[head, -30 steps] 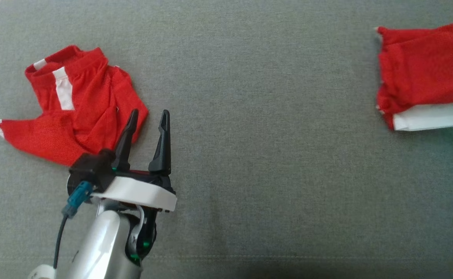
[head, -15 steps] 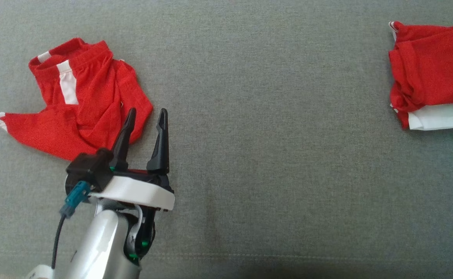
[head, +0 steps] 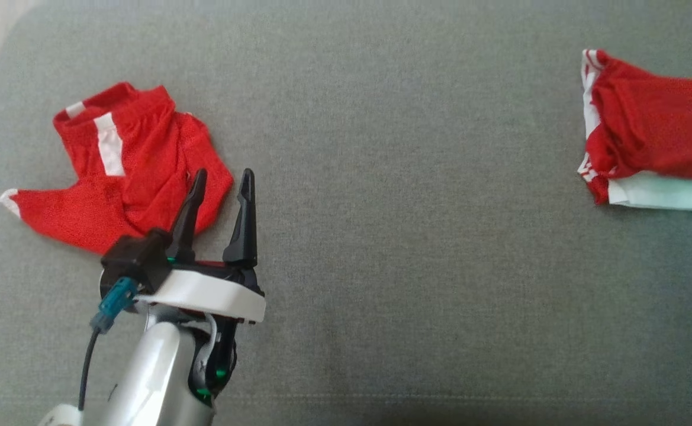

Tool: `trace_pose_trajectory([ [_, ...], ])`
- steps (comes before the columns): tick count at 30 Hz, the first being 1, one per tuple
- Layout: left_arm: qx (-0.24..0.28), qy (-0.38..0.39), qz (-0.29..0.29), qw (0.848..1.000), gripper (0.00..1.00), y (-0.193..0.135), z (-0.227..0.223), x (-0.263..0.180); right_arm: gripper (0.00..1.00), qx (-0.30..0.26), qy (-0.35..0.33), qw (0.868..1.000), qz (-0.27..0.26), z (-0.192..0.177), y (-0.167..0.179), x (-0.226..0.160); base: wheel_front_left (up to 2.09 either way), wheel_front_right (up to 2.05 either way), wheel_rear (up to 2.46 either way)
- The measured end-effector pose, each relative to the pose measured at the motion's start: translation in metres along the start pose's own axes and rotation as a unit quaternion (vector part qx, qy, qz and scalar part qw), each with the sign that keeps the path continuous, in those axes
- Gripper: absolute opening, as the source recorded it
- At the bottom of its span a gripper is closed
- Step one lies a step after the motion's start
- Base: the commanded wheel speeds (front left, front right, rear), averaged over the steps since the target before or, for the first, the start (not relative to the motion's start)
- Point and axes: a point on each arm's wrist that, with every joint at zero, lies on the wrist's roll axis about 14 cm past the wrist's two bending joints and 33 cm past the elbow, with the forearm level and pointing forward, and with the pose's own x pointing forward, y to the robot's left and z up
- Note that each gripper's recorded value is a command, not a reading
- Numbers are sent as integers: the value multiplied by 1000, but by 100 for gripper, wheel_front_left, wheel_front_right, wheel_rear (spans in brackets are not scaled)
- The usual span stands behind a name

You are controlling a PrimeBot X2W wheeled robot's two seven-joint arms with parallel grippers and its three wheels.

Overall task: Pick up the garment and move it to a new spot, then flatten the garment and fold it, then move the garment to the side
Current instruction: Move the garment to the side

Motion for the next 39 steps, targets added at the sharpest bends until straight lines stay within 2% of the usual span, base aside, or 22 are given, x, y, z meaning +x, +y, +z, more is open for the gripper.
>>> trace_pose_trajectory([
  [7, 3, -27, 0, 1000, 100, -4, 22, -17, 100, 60, -75, 994, 42, 49, 52, -22, 0, 0, 0],
  [16, 3, -48, 13, 999, 100, -2, 37, -57, 100, 141, -97, 983, 69, 51, 108, -94, 0, 0, 0],
  [19, 2, -47, 17, 999, 100, 0, 36, -68, 100, 163, -108, 979, 54, 51, 107, -114, 0, 0, 0],
  [25, 1, -45, 21, 999, 100, 0, 33, -81, 100, 172, -99, 979, 46, 34, 107, -147, 0, 0, 0],
  [29, 2, -41, 14, 999, 100, -3, 30, -87, 100, 207, -98, 973, 37, 27, 104, -167, 0, 0, 0],
  [39, 2, -30, 9, 1000, 100, -8, 22, -92, 100, 224, -100, 969, 24, 21, 97, -183, 0, 0, 0],
])
